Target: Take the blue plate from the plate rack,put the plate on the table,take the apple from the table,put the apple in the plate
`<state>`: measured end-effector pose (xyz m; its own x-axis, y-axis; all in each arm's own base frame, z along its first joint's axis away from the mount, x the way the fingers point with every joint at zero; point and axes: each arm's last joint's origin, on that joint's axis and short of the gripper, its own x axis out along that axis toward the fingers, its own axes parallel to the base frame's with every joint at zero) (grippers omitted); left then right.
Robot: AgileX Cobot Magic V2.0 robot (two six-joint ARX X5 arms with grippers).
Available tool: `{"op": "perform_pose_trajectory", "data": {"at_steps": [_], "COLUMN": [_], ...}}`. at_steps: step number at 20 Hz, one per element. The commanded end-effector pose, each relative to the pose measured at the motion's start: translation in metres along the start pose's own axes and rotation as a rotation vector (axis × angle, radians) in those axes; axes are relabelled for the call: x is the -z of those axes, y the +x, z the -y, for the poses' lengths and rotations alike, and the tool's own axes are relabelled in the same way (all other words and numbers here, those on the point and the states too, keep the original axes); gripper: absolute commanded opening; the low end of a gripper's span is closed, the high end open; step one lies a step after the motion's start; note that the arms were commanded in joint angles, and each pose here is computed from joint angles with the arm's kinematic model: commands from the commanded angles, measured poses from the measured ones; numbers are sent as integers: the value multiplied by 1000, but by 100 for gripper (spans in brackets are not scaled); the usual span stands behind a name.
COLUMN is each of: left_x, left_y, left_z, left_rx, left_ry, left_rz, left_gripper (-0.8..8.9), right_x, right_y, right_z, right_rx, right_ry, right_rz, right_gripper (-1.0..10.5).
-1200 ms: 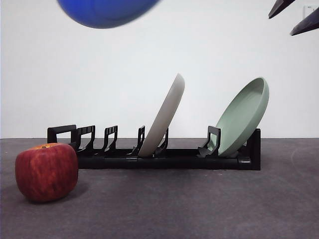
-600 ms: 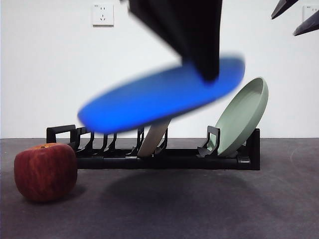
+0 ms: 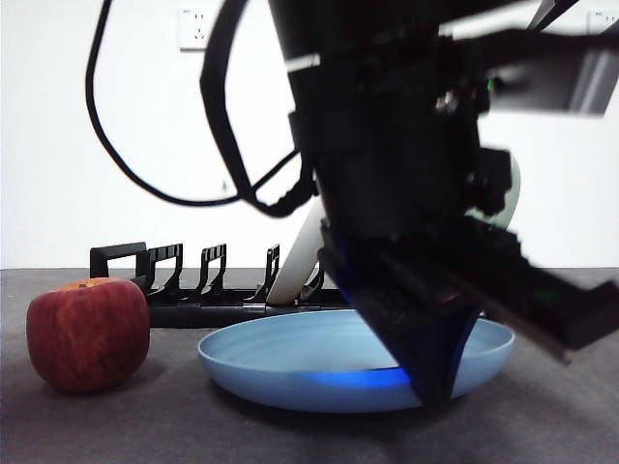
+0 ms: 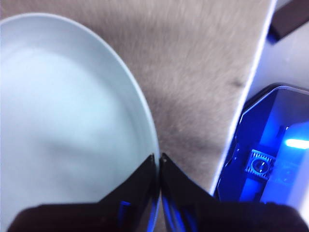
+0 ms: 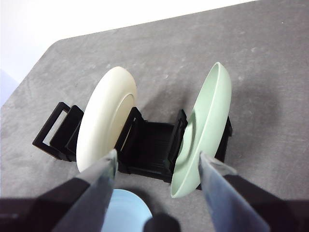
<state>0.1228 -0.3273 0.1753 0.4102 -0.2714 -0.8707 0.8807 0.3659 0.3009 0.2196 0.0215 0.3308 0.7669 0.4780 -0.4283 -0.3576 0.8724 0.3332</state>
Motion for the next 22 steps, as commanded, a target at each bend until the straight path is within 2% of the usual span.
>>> {"op": "perform_pose_trajectory", "data": {"at_steps": [1, 3, 7, 12, 14, 16, 20, 22], "left_x": [0, -2, -9, -31, -29, -19, 19, 43], "left_y": [1, -2, -29, -130, -176, -221, -288, -307], "left_z": [-1, -2, -9, -45, -66, -90, -136, -153], "left_rx": [18, 22, 20, -35, -140, -289, -596, -707], "left_ry": [0, -7, -53, -156, -211, -289, -463, -547], "left_rz": [15, 30, 97, 395, 478, 524, 526, 508], "left_gripper": [199, 349, 353, 356, 355, 355, 355, 355], "right_x": [-1, -1, -1, 0, -1, -5, -13, -11], "right_y": [0, 0, 0, 3, 5, 6, 10, 22], "right_z": [0, -1, -1, -12, -21, -38, -82, -105], "right_rx": [-3, -6, -12, -54, -89, -151, -304, -342], "right_ry": [-7, -8, -6, -29, -51, -91, -192, -247], "right_rz": [5, 4, -1, -13, -18, -17, -28, -76], "right_gripper": [285, 285, 289, 294, 295, 362, 380, 392]}}
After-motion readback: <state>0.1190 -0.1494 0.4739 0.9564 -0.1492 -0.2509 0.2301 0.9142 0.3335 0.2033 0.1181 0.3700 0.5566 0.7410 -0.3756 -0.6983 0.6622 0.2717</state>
